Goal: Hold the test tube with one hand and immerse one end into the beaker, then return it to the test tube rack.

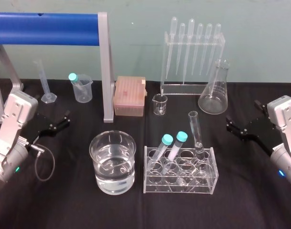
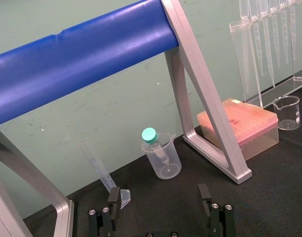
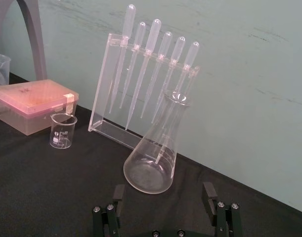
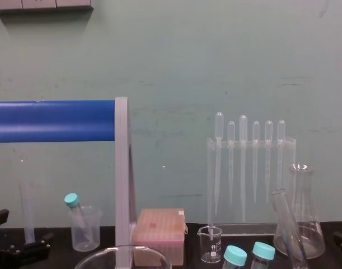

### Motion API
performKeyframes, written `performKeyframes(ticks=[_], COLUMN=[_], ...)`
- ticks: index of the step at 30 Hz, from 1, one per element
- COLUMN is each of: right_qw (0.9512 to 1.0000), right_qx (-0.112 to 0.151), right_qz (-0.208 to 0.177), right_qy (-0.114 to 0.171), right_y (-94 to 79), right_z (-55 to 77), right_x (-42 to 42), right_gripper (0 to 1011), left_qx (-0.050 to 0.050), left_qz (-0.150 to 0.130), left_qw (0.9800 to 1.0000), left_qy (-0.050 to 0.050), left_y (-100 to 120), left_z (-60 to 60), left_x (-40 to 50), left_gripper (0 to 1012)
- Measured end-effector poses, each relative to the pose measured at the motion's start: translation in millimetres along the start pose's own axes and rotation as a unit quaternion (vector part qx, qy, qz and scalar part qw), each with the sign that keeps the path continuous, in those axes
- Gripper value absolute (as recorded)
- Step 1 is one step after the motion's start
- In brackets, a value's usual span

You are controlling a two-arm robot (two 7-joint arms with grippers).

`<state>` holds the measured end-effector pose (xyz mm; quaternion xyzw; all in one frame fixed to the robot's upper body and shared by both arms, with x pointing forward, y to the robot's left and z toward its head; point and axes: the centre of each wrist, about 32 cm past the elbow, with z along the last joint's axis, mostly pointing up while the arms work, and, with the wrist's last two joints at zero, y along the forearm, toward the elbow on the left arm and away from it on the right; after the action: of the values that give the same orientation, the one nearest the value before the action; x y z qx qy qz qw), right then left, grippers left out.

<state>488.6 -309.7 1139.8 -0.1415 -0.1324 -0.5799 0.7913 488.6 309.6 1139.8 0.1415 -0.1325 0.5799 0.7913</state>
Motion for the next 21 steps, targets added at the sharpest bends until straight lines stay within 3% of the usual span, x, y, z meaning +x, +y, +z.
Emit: performKeyframes(ticks=[14,18,19,21], right_qw=[1.0000,0.9982,0.9962,0.9935], right_qx=[0.002,0.020,0.030,0.041], right_qz=[0.001,0.015,0.022,0.029], right_qy=[0.002,0.054,0.079,0.103], right_y=[-0.3,-1.6,-2.2,-2.9], right_z=[0.0,3.6,5.9,8.7], right_x=[1.2,8.9,11.7,14.8], right_gripper=[1000,1000,1000,1000], left_qx=[0.000,0.000,0.000,0.000], left_qz=[0.000,0.000,0.000,0.000], left_qw=[1.0000,1.0000,1.0000,1.0000], left_qy=[0.000,0.000,0.000,0.000], left_y=[0,0,0,0], left_z=[0.0,0.0,0.0,0.0], left_x=[0.0,0.0,0.0,0.0], left_gripper=[1000,1000,1000,1000])
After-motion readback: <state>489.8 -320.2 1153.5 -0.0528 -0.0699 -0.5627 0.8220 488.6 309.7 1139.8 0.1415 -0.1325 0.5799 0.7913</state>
